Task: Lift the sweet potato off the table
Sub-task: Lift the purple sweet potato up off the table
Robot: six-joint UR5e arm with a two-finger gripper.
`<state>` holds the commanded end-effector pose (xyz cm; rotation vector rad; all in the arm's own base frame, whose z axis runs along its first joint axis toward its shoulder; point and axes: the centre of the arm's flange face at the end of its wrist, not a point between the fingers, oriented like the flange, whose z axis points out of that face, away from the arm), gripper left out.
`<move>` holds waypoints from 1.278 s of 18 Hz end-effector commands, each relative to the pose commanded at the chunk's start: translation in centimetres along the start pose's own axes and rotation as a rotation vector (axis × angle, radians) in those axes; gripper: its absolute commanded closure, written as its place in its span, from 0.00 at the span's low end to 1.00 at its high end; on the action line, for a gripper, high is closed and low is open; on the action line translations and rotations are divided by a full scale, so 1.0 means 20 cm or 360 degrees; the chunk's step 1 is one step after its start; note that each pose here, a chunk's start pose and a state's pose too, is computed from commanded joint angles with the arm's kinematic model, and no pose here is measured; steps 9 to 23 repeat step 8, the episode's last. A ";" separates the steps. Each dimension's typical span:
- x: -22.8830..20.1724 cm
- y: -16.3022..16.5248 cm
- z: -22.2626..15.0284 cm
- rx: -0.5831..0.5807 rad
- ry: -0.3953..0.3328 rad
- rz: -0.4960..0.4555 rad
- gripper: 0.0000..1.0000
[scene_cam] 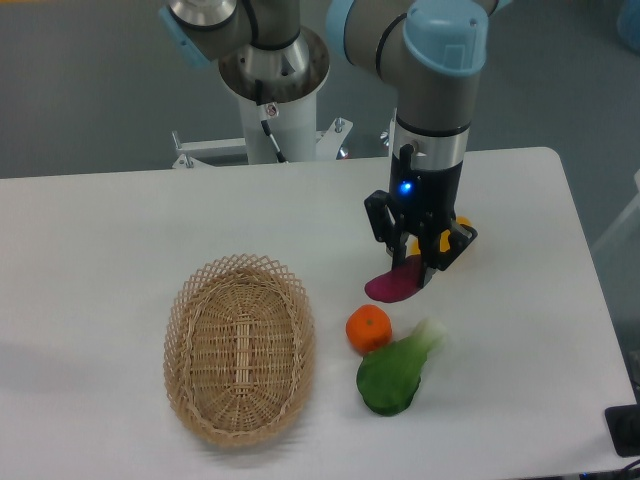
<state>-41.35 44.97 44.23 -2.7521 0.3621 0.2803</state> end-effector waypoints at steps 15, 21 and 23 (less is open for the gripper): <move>-0.01 0.00 -0.01 0.0002 -0.0007 -0.0001 0.61; -0.01 0.00 -0.01 0.0002 -0.0007 -0.0001 0.61; -0.01 0.00 -0.01 0.0002 -0.0007 -0.0001 0.61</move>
